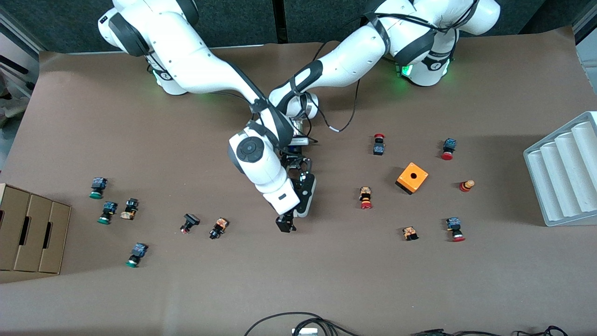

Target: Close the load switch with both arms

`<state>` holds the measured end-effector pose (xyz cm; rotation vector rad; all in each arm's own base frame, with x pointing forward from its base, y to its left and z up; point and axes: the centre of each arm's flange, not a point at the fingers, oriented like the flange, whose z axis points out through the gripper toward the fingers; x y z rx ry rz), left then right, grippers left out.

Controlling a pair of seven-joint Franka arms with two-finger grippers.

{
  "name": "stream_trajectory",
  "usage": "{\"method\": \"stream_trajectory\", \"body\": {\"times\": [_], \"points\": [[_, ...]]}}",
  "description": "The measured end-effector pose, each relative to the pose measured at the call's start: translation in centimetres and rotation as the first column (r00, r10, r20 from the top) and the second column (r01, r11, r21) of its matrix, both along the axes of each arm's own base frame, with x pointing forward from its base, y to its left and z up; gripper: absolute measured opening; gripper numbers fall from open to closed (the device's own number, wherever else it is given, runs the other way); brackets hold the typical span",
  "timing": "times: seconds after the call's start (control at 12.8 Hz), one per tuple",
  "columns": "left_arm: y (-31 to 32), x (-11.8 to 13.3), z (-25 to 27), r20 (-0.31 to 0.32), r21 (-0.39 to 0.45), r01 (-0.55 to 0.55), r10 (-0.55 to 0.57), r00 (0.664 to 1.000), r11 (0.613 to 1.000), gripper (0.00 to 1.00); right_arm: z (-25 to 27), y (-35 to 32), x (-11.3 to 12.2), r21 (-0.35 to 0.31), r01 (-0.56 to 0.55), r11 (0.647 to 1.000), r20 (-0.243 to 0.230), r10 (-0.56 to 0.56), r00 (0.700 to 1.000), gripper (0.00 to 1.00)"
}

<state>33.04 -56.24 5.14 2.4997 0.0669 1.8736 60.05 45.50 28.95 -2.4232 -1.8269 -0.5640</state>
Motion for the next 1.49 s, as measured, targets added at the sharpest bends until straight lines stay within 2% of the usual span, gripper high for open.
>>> {"method": "stream_trajectory", "body": {"times": [0.31, 0.55, 0.78, 0.86, 1.02, 1.17, 1.25, 1.49], "points": [[0.0, 0.0, 0.0, 0.0, 0.0, 0.0, 0.0, 1.0, 1.0, 0.64, 8.4, -3.2, 1.0, 0.004, 0.034, 0.999, -0.031, -0.034, 0.999, 1.0], [0.0, 0.0, 0.0, 0.001, 0.0, 0.0, 0.0, 1.0, 1.0, 0.64, 14.2, -7.4, 2.5, 0.094, 0.133, 0.987, -0.072, -0.126, 0.989, 1.0], [0.0, 0.0, 0.0, 0.001, 0.0, 0.0, 0.0, 1.0, 1.0, 0.64, 18.9, -15.0, 4.9, 0.168, 0.266, 0.949, -0.13, -0.247, 0.96, 1.0], [0.0, 0.0, 0.0, 0.001, 0.0, 0.0, 0.0, 1.0, 1.0, 0.64, 20.1, -17.2, 5.4, 0.177, 0.322, 0.93, -0.151, -0.298, 0.943, 1.0], [0.0, 0.0, 0.0, 0.001, 0.0, 0.0, 0.0, 1.0, 1.0, 0.64, 21.5, -21.5, 5.9, 0.166, 0.459, 0.873, -0.226, -0.42, 0.879, 1.0], [0.0, 0.0, 0.0, 0.001, 0.0, 0.0, 0.0, 1.0, 1.0, 0.65, 22.8, -25.5, 6.0, 0.14, 0.529, 0.837, -0.276, -0.48, 0.833, 1.0], [0.0, 0.0, 0.0, 0.002, 0.0, -0.001, 0.001, 1.0, 1.0, 0.7, 23.3, -27.6, 5.9, 0.119, 0.554, 0.824, -0.304, -0.501, 0.81, 1.0], [0.0, 0.3, 0.1, 0.003, 0.005, -0.003, 0.003, 1.0, 1.0, 0.99, 24.0, -37.3, 5.3, 0.039, 0.649, 0.76, -0.393, -0.585, 0.709, 1.0]]}}
